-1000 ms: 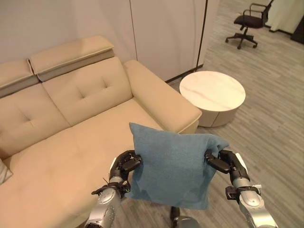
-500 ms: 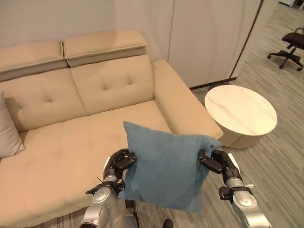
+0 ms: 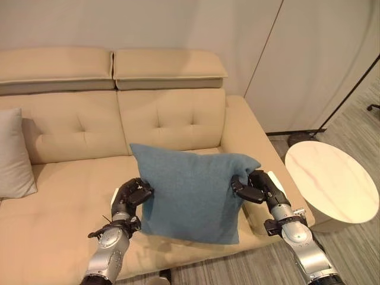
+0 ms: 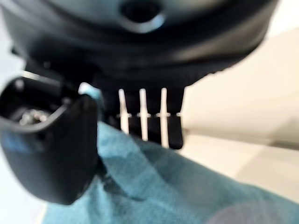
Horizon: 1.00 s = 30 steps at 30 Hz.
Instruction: Pick up all the scattered cushions and arrange them neatly on the sofa.
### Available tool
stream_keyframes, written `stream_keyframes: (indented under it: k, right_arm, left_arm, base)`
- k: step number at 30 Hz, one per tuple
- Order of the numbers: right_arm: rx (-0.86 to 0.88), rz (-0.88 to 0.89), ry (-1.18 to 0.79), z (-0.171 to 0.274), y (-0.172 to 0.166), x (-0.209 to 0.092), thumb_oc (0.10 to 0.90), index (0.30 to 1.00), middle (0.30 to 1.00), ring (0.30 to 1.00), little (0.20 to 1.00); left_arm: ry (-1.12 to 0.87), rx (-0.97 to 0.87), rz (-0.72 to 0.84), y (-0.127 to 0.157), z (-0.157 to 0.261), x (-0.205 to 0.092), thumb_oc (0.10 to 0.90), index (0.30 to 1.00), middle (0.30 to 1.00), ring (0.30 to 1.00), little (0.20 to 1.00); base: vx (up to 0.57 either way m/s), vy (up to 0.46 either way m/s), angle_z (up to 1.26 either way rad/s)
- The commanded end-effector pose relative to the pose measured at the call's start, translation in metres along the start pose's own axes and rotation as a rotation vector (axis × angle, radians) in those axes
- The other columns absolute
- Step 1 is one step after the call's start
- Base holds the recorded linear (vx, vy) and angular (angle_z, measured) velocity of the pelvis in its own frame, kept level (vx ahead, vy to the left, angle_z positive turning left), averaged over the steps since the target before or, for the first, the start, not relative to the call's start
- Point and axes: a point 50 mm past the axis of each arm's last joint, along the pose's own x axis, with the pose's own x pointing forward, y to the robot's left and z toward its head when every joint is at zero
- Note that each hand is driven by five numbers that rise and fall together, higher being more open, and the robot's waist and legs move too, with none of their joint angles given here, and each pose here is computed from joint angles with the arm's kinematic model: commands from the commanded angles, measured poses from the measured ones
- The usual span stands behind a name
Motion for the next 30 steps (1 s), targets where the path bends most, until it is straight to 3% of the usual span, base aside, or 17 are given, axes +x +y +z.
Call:
stream_keyframes:
  k: [1,8,13,18,20,26,30]
  right_arm:
    - [-0.059,-0.027,-0.284,0.055,-0.016,0.021,0.4,0.3,0.3,0.3,0.3]
    - [-0.107,-0.035,-0.237,0.046,-0.026,0.025,0.4,0.3,0.3,0.3,0.3]
    - [-0.271,-0.058,-0.304,0.071,-0.053,0.043,0.4,0.3,0.3,0.3,0.3]
    - [-0.549,-0.203,-0.568,0.174,-0.09,0.081,0.4,0.3,0.3,0.3,0.3]
    - [-0.566,-0.275,-0.639,0.209,-0.097,0.092,0.4,0.3,0.3,0.3,0.3]
    - [-0.606,-0.472,-0.771,0.293,-0.121,0.099,0.4,0.3,0.3,0.3,0.3]
    - [-0.624,-0.532,-0.796,0.331,-0.131,0.099,0.4,0.3,0.3,0.3,0.3]
  left_arm:
    - [-0.28,-0.057,-0.333,-0.077,0.053,0.004,0.4,0.3,0.3,0.3,0.3]
    - [-0.282,0.006,-0.344,-0.081,0.055,0.012,0.4,0.3,0.3,0.3,0.3]
    - [-0.429,0.135,-0.343,-0.097,0.097,0.029,0.4,0.3,0.3,0.3,0.3]
    - [-0.76,0.184,-0.352,-0.158,0.203,0.042,0.4,0.3,0.3,0.3,0.3]
    - [-0.87,0.192,-0.339,-0.172,0.24,0.037,0.4,0.3,0.3,0.3,0.3]
    - [-1.102,0.198,-0.218,-0.185,0.321,0.02,0.4,0.3,0.3,0.3,0.3]
    - [-1.185,0.188,-0.09,-0.173,0.36,0.013,0.4,0.3,0.3,0.3,0.3]
  base:
    - [0.29,-0.154,1.03]
    - [0.18,-0.139,0.72]
    - [0.05,-0.111,0.0]
    - [-0.29,-0.075,0.0]
    - [-0.29,0.0,0.01]
    - [-0.1,0.012,0.01]
    - [-0.02,0.006,-0.01]
